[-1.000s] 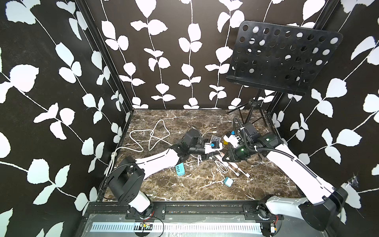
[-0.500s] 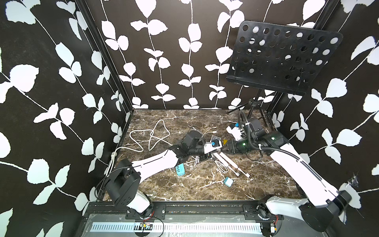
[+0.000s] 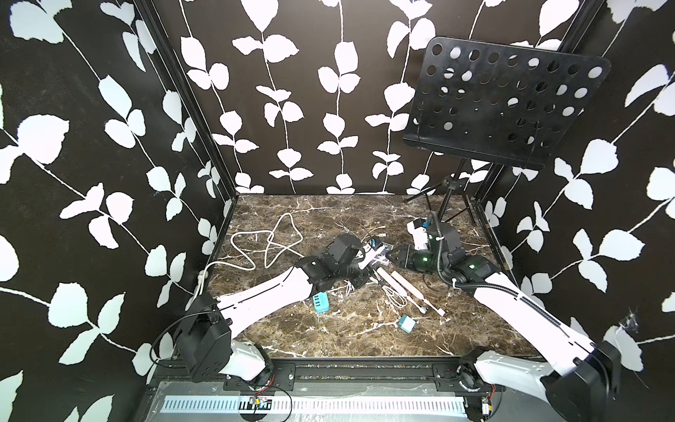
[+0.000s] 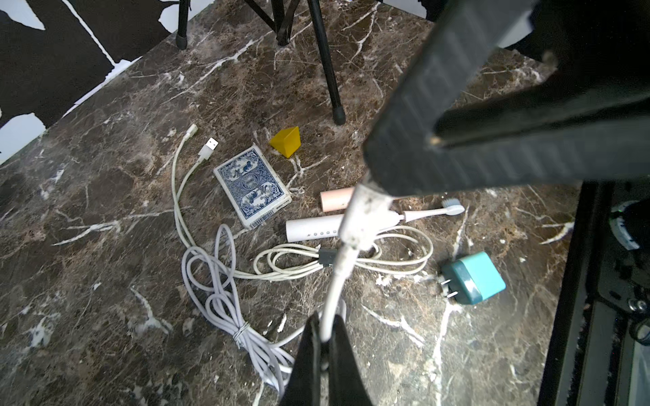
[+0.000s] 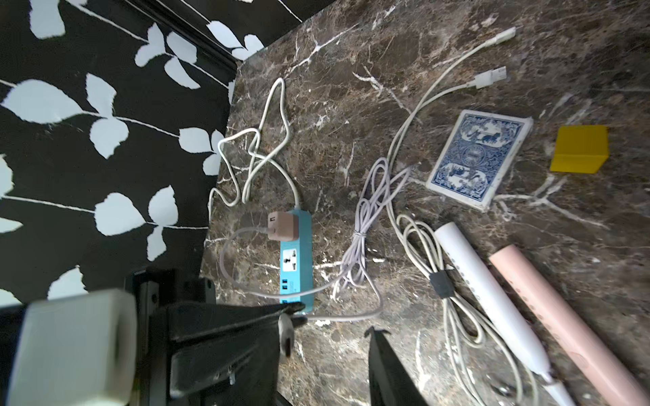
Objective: Charge the electric toothbrush
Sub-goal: Pick up the charging cable from the center of the board, then pick up the electric toothbrush from the center of the board, then insert the charging cable into the electric toothbrush.
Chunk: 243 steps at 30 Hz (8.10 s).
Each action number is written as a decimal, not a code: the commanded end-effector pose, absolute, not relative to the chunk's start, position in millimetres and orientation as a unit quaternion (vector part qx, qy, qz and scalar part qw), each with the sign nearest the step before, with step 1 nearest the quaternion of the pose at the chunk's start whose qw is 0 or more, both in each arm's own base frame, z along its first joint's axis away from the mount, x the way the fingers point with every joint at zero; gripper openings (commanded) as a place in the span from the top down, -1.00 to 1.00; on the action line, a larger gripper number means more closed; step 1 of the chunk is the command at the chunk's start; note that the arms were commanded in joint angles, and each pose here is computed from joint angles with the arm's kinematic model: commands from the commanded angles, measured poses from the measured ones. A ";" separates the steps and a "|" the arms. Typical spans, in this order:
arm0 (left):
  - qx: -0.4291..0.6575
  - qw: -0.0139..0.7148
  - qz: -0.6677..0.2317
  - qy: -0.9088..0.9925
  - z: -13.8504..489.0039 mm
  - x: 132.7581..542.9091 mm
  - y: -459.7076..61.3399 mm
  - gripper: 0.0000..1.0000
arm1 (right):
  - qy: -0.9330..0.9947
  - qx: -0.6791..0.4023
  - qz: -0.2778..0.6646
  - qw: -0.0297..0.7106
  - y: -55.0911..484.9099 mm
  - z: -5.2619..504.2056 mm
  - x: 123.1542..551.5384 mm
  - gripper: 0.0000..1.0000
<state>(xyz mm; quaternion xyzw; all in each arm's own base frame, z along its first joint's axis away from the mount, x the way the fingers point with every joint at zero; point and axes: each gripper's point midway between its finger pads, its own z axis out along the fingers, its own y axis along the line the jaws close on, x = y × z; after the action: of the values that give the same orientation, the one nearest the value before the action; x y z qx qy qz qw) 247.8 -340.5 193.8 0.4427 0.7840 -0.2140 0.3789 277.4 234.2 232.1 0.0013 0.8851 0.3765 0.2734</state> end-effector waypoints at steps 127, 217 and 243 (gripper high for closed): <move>0.416 0.286 -0.325 0.799 201.5 240.1 -318.2 1.00 | 0.794 0.562 0.100 0.207 125.3 34.8 276.0 -0.41; 0.358 0.245 -0.634 0.640 338.0 202.5 -380.6 1.00 | 0.604 0.028 0.680 0.416 225.4 392.2 286.4 0.78; 0.354 0.266 -0.670 0.596 360.0 206.4 -370.9 1.00 | 0.566 -0.020 0.695 0.443 225.2 421.2 272.0 0.85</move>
<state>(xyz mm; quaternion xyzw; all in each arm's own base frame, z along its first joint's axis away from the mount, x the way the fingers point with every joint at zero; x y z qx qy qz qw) 211.4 -373.7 343.1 0.3361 0.6211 -0.6618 0.2515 286.3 226.5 388.1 0.0160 0.6096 0.6728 0.4189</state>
